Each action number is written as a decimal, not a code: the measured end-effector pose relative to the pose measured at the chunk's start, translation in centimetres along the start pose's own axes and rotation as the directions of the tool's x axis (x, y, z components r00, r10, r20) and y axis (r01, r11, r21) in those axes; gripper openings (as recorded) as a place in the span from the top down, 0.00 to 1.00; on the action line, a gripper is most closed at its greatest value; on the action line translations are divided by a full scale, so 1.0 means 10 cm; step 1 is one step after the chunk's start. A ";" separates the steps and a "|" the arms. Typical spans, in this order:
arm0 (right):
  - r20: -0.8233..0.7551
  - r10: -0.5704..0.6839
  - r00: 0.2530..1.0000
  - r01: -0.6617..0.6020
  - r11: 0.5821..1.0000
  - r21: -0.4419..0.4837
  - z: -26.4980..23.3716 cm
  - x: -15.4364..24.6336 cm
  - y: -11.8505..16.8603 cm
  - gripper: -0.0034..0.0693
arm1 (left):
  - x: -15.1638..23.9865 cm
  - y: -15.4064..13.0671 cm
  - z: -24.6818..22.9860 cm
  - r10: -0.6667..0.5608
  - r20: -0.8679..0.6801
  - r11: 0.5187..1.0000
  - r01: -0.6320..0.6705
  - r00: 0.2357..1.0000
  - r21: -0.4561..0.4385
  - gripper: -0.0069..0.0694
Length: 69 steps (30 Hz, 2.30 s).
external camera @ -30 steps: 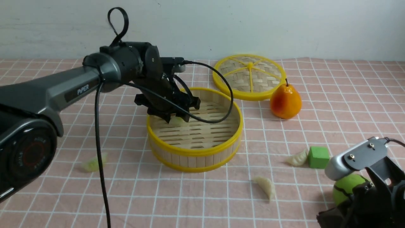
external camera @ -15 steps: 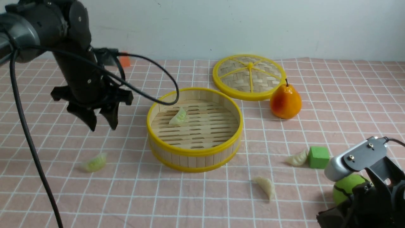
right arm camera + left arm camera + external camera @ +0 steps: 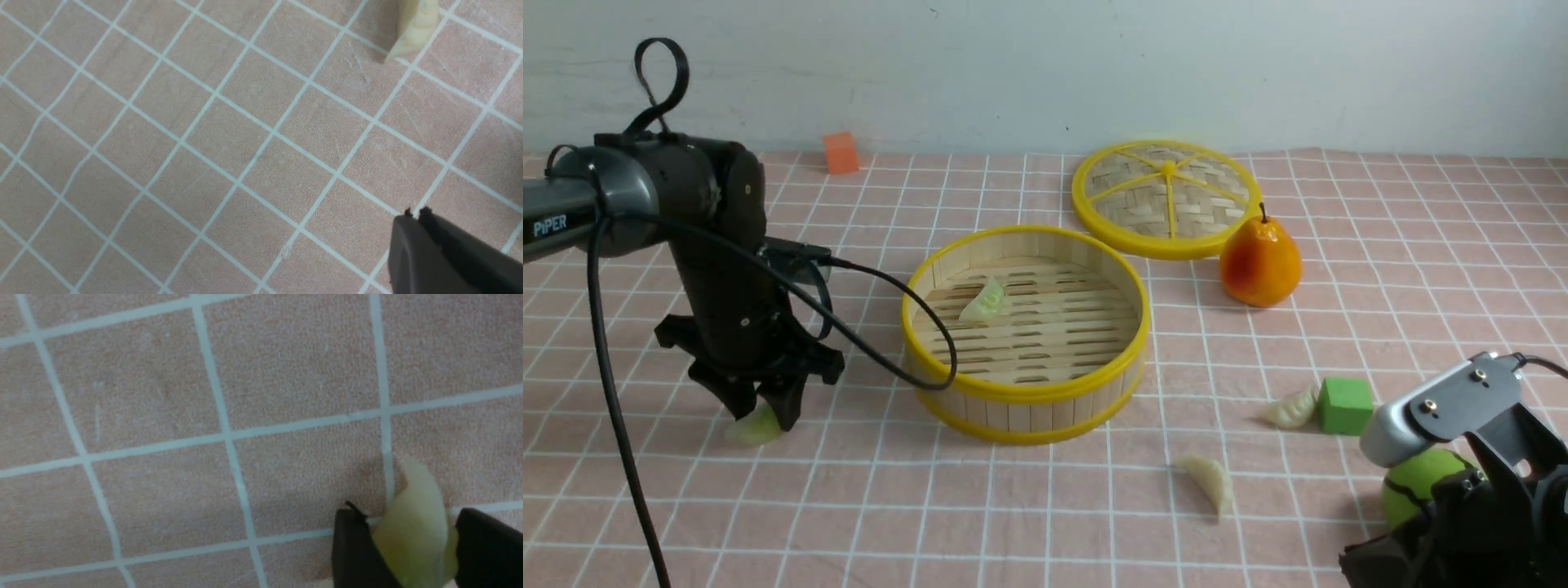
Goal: Put the dumplings into the steamer on the table with the pink tablecloth.
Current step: 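Reach for and grasp a dumpling on the table with the left gripper, then place the dumpling into the bamboo steamer basket with the left gripper, then reach for and grasp a dumpling lying on the table beside the steamer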
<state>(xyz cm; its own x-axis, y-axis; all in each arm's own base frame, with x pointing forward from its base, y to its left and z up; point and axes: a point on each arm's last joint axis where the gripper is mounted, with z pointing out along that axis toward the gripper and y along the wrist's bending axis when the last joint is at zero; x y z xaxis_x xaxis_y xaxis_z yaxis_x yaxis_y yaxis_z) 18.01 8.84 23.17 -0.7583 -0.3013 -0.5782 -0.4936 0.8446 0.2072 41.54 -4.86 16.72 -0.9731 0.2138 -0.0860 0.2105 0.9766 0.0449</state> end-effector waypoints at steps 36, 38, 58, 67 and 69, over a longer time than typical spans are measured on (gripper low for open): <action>-0.063 0.043 0.997 -0.047 0.997 -0.057 0.07 -0.17 0.02 0.85 | -0.33 -1.48 -0.75 0.021 0.353 0.984 -0.082 0.935 0.158 0.35; -0.040 0.049 0.998 -0.051 0.998 -0.047 0.06 -0.39 0.01 0.78 | -0.23 -1.43 -1.15 0.012 0.412 0.982 -0.088 0.911 0.168 0.37; -0.098 0.482 0.870 -0.461 0.869 0.181 1.26 -1.28 -1.08 0.29 | 2.51 -0.67 -2.25 -0.133 0.754 0.966 -0.087 0.643 0.244 0.93; -0.092 0.510 0.855 -0.474 0.842 0.256 1.39 -1.22 -1.19 0.29 | 2.83 -0.54 -1.62 -0.057 0.692 0.993 -0.033 0.719 0.116 0.93; -0.077 0.512 0.856 -0.479 0.840 0.255 1.40 -1.23 -1.20 0.30 | 2.82 -0.54 -1.61 -0.054 0.704 0.993 -0.037 0.709 0.113 0.93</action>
<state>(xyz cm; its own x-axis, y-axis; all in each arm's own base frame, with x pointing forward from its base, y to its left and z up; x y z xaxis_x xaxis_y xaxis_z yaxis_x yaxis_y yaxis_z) 39.23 8.61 16.74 -0.9343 0.1401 -0.3278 0.0575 0.9667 0.2494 11.47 -4.50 30.06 -0.6350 0.1167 -0.7636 0.2556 0.9646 -0.0650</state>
